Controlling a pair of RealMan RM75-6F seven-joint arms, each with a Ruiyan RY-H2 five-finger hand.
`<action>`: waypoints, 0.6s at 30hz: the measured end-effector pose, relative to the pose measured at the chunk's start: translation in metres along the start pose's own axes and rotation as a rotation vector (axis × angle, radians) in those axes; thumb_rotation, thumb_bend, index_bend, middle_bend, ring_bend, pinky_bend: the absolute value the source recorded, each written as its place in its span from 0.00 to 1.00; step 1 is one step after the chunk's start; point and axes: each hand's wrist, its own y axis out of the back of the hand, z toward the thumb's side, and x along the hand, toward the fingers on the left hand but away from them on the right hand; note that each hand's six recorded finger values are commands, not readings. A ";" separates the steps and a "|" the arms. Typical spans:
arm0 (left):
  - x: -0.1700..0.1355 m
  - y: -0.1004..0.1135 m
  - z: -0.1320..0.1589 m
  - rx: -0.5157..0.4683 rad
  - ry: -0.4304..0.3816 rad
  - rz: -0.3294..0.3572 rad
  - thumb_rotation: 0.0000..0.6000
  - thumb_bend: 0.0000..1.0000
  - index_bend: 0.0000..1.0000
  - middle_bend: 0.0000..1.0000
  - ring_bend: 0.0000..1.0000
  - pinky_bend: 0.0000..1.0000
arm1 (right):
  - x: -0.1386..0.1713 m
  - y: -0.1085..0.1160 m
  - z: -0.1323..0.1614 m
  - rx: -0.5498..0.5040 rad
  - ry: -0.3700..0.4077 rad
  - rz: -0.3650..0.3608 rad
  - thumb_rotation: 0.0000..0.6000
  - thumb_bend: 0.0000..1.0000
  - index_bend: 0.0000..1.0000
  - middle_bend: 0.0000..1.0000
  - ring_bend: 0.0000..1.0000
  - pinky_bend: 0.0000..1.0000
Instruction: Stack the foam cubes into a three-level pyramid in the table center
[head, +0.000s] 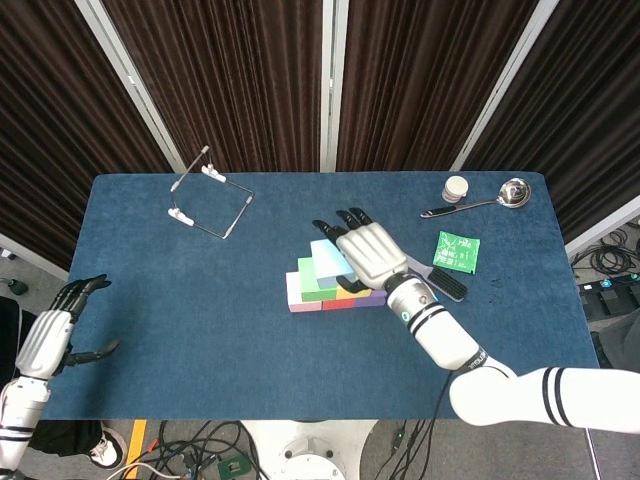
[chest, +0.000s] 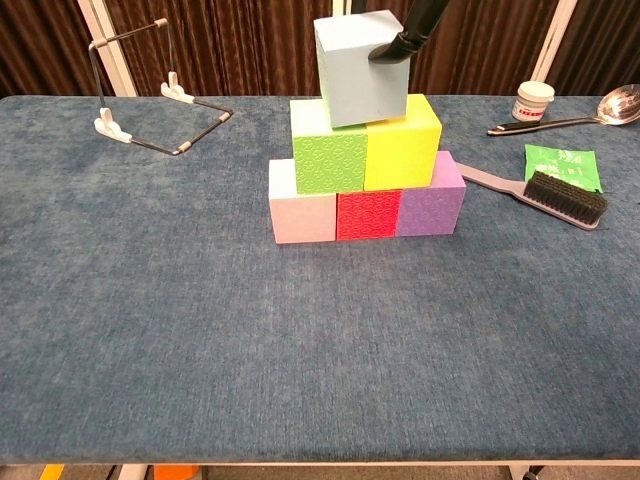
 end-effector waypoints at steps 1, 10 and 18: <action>0.000 0.000 0.000 0.000 -0.002 -0.001 1.00 0.21 0.08 0.16 0.06 0.08 | 0.001 0.001 0.001 0.001 -0.008 -0.001 1.00 0.30 0.00 0.34 0.00 0.00; -0.003 0.002 -0.004 -0.006 -0.003 0.002 1.00 0.21 0.08 0.16 0.06 0.08 | 0.003 0.003 0.006 -0.007 -0.042 -0.005 1.00 0.30 0.00 0.34 0.00 0.00; -0.002 0.001 -0.005 -0.008 -0.005 0.002 1.00 0.21 0.08 0.16 0.06 0.08 | -0.001 0.001 0.010 -0.014 -0.037 0.001 1.00 0.30 0.00 0.34 0.00 0.00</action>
